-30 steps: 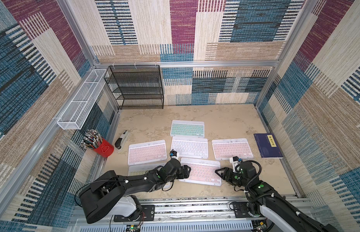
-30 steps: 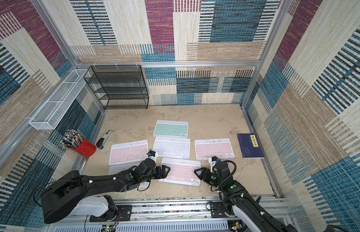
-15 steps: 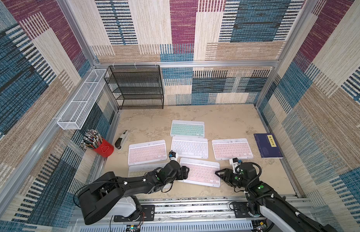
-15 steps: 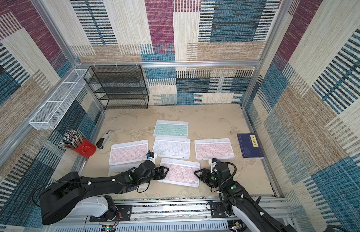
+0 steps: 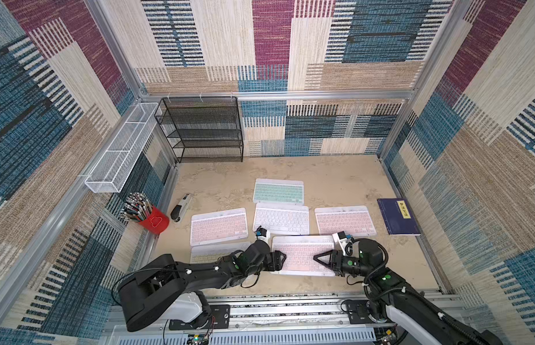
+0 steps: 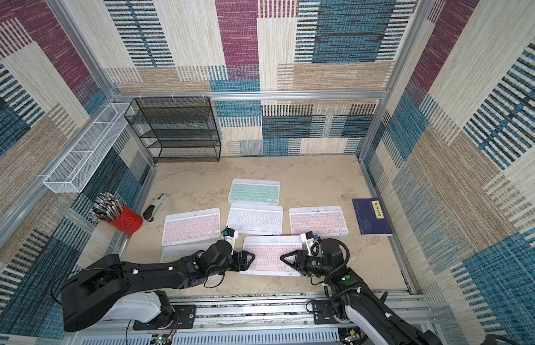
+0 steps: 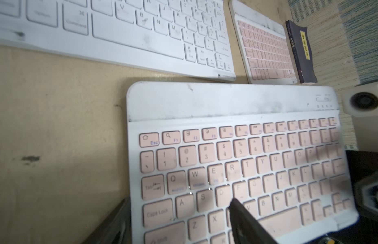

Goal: Stack the numeric keypads
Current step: Pick up the numeric keypad from the center of the board.

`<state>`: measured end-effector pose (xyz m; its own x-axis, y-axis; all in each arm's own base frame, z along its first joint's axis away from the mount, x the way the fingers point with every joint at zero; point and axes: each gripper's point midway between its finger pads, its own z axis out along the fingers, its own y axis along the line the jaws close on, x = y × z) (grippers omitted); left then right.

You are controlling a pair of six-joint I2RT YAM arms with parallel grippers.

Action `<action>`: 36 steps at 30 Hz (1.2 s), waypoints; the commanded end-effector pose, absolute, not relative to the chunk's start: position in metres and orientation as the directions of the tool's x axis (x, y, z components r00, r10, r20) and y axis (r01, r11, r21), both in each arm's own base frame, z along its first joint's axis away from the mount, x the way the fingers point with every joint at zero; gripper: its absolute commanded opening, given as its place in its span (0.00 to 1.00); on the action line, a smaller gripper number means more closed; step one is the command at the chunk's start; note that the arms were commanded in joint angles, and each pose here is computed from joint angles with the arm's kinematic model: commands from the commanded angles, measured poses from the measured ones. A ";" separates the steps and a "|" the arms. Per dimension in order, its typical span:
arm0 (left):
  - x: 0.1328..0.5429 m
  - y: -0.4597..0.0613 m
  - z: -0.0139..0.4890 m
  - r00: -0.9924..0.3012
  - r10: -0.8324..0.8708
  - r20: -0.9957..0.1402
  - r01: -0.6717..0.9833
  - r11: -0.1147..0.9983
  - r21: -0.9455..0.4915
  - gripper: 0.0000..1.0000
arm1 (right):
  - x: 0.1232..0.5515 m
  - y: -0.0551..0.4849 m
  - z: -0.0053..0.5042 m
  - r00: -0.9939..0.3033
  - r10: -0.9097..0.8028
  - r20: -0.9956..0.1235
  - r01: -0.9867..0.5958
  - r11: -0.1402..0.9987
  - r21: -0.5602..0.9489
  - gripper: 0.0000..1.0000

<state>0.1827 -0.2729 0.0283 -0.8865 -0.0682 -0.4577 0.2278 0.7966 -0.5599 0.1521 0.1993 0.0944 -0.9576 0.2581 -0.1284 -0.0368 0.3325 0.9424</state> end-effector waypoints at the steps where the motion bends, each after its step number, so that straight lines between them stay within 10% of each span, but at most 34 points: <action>1: 0.100 -0.249 -0.017 -0.991 0.116 -0.067 0.133 0.830 -0.541 0.75 | 0.144 0.211 0.133 -0.960 0.182 -0.214 -0.176 0.203 0.963 0.46; 27: 0.106 -0.247 -0.023 -0.992 0.106 -0.072 0.128 0.856 -0.501 0.75 | 0.144 0.186 0.076 -0.979 0.174 -0.103 0.006 0.537 0.844 0.42; 36: 0.109 -0.253 -0.023 -0.993 0.102 -0.068 0.122 0.854 -0.506 0.75 | 0.143 0.188 0.085 -0.974 0.187 -0.125 -0.015 0.504 0.864 0.00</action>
